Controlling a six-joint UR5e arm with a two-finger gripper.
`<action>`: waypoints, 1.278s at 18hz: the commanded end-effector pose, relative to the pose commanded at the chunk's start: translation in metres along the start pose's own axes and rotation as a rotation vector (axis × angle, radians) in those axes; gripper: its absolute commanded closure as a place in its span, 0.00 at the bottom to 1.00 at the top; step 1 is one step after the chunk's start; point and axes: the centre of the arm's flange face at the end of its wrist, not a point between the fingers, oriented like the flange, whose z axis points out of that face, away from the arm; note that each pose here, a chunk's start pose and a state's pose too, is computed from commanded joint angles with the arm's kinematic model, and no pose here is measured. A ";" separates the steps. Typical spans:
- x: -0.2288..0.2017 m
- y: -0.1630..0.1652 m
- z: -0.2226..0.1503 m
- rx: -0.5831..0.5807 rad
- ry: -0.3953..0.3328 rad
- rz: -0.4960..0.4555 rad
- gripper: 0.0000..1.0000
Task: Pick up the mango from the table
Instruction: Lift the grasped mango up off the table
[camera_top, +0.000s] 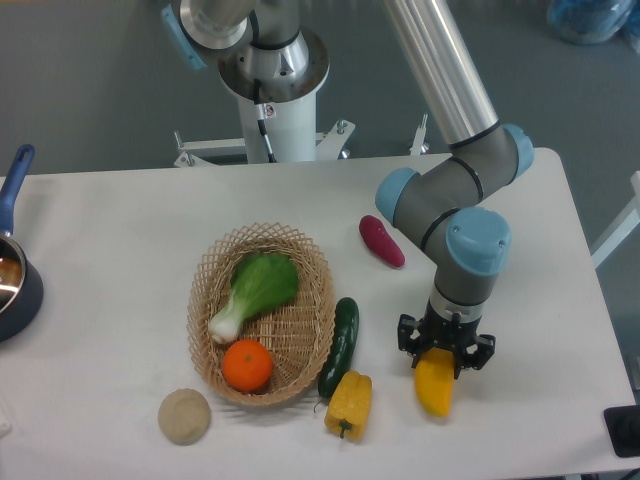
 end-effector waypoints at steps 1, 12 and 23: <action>-0.002 -0.011 -0.020 0.058 -0.001 0.001 0.61; -0.025 -0.020 -0.186 0.461 0.024 -0.103 0.61; -0.043 0.002 -0.207 0.467 -0.023 -0.127 0.61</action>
